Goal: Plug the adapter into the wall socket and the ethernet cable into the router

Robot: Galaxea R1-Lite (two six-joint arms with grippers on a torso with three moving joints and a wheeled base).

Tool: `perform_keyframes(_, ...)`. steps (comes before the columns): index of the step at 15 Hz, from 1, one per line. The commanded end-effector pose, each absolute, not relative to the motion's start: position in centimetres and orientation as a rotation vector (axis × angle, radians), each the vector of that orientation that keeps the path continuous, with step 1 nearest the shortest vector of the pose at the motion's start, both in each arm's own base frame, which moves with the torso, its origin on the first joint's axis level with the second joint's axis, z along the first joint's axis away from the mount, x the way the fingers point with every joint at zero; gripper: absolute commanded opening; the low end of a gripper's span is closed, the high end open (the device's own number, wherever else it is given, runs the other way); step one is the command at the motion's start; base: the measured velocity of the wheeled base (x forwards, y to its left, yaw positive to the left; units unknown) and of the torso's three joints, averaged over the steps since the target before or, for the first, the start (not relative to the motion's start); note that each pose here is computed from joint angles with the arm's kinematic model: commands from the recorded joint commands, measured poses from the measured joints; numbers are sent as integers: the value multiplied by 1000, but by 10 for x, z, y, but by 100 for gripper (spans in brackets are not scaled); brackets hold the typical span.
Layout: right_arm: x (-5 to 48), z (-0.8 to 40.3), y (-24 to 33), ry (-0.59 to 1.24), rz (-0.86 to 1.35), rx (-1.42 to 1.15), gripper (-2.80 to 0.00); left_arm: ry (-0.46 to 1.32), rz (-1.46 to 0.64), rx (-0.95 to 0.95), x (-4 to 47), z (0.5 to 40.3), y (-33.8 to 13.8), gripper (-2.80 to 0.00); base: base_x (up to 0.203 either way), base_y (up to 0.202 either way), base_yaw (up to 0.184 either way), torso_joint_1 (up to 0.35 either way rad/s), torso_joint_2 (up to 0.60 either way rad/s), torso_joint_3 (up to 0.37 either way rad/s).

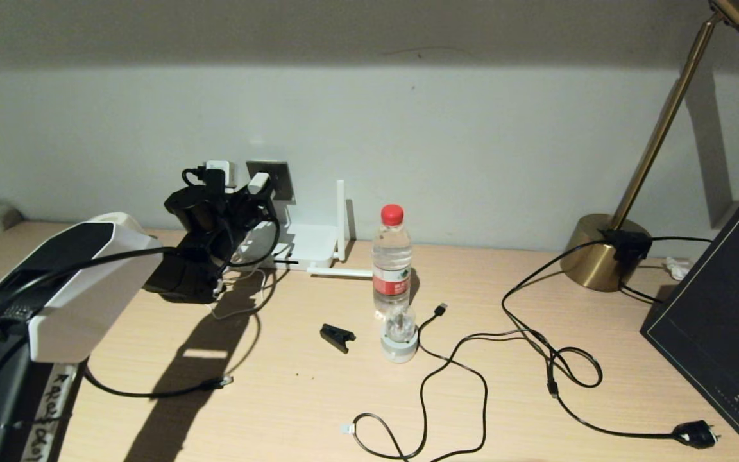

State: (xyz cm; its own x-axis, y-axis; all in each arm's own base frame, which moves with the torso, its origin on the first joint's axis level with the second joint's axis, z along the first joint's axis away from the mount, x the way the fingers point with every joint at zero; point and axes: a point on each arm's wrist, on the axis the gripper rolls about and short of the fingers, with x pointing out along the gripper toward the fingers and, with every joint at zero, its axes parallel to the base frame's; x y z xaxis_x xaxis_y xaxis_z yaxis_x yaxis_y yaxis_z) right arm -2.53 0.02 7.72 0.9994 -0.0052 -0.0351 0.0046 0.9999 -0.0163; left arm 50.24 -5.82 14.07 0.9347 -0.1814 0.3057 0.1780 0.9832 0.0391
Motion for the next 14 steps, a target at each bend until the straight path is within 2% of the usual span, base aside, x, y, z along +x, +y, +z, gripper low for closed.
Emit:
perform_keyframes(1, -25, 77, 0, 37, -4, -17, -280, -329, -183, 11, 501, 145, -57, -280, 0, 0, 0, 0, 0, 0)
perform_keyframes(14, -25, 77, 0, 35, -4, -17, -280, -329, -178, 12, 501, 145, -55, -280, 0, 0, 0, 0, 0, 0)
